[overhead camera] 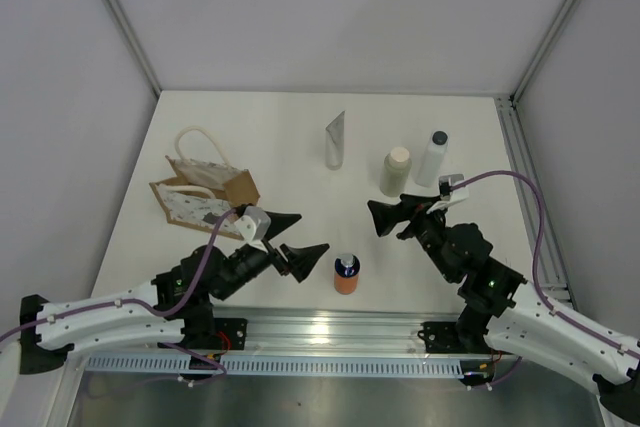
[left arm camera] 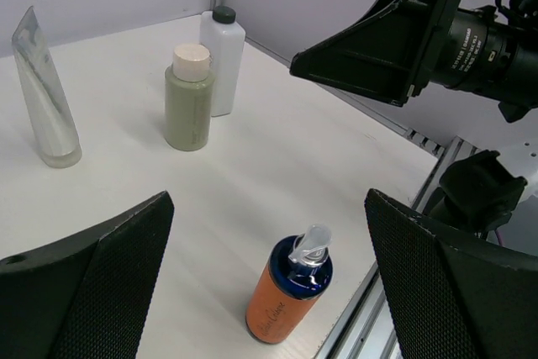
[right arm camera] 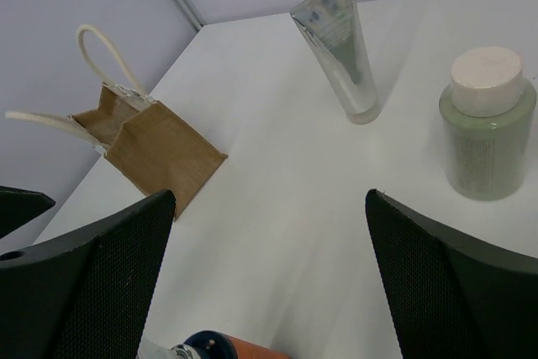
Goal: Place the personal care products into the canvas bag
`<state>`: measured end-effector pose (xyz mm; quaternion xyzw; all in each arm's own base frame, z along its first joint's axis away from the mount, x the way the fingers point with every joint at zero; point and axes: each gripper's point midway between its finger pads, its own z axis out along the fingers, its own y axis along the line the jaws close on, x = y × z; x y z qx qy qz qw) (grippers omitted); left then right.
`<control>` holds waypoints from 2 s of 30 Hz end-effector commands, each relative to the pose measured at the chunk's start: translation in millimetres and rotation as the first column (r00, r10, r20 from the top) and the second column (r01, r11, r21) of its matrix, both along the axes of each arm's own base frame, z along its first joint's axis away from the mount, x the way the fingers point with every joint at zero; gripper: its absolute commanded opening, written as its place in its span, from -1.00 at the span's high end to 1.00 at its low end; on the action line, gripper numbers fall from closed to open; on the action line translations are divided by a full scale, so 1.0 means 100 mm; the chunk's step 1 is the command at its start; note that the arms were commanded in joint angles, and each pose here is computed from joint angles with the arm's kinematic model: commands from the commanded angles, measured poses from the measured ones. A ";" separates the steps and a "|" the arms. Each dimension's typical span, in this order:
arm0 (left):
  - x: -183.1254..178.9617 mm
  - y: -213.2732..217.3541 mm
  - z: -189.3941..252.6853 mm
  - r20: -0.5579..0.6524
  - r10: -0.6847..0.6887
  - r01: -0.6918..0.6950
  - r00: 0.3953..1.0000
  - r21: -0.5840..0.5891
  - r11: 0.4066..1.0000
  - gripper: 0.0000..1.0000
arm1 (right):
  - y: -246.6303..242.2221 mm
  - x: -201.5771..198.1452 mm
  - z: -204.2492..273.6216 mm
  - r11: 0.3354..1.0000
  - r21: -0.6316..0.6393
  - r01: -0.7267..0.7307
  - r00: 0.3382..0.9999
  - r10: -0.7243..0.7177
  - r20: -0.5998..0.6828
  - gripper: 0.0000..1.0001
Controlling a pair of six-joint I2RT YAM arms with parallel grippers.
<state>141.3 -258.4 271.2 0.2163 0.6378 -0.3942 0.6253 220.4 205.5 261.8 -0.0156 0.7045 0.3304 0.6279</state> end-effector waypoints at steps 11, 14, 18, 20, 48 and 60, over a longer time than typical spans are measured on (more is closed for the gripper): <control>-0.09 -0.39 0.05 0.003 -0.121 0.120 0.993 0.079 0.990 -0.98 | -0.22 0.05 0.24 0.994 0.033 0.103 0.994 -0.104 0.033 -0.99; -0.11 -0.45 0.02 -0.017 -0.145 0.146 0.989 0.119 0.982 -0.98 | -0.22 0.05 0.23 0.994 0.027 0.102 0.994 -0.102 0.035 -0.98; -0.07 -0.47 -0.05 -0.071 -0.114 0.124 0.991 0.152 0.980 -0.99 | -0.21 0.06 0.21 0.995 0.019 0.100 0.994 -0.101 0.032 -0.99; -0.10 -0.50 -0.10 -0.091 -0.129 0.142 0.988 0.167 0.976 -0.98 | -0.20 0.06 0.22 0.995 0.016 0.097 0.995 -0.098 0.030 -0.99; -0.14 -0.82 -1.15 -0.268 -0.092 0.211 0.959 0.462 0.861 -0.80 | -0.15 0.05 0.20 0.997 -0.001 0.074 0.997 -0.074 0.024 -0.99; -0.09 -0.83 -1.28 -0.275 -0.024 0.175 0.961 0.542 0.822 -0.65 | -0.16 0.06 0.18 0.997 -0.008 0.079 0.997 -0.079 0.020 -0.99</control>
